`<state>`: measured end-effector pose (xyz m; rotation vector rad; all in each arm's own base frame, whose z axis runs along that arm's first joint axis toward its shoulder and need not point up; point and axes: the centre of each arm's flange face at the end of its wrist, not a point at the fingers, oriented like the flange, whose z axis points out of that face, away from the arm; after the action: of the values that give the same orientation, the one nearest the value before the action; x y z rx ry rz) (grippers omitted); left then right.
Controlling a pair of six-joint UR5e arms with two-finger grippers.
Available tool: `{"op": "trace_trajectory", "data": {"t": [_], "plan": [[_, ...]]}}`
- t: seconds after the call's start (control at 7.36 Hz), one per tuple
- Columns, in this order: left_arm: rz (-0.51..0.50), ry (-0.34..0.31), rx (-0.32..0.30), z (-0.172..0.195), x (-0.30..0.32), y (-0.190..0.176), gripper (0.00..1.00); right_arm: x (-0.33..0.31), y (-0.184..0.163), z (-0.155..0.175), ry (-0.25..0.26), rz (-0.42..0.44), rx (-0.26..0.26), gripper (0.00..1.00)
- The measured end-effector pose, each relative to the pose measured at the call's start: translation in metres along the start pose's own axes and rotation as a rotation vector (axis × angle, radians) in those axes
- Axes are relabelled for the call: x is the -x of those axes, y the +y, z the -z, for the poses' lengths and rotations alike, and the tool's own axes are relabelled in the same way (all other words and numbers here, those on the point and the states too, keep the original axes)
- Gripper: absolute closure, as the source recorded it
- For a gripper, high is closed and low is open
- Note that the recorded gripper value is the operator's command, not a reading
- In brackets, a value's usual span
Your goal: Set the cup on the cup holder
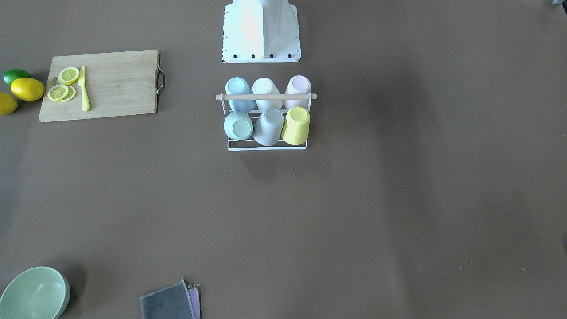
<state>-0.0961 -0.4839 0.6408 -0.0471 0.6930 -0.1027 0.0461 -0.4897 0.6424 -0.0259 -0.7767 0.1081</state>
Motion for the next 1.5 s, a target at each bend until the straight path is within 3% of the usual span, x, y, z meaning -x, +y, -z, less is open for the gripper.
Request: {"op": "trace_trajectory", "data": {"t": [0.41,0.82,1.5], "plan": [[0.019,-0.002,-0.007,-0.010,0.017,0.010,0.02,0.003,-0.001,-0.005,0.003,0.006,0.008,0.00],[-0.051,0.006,-0.074,-0.030,0.023,0.001,0.02,-0.004,0.003,-0.012,0.004,-0.005,0.020,0.00],[-0.094,0.041,-0.119,-0.010,0.002,-0.002,0.02,-0.005,0.004,-0.013,0.003,0.001,0.022,0.00]]}}
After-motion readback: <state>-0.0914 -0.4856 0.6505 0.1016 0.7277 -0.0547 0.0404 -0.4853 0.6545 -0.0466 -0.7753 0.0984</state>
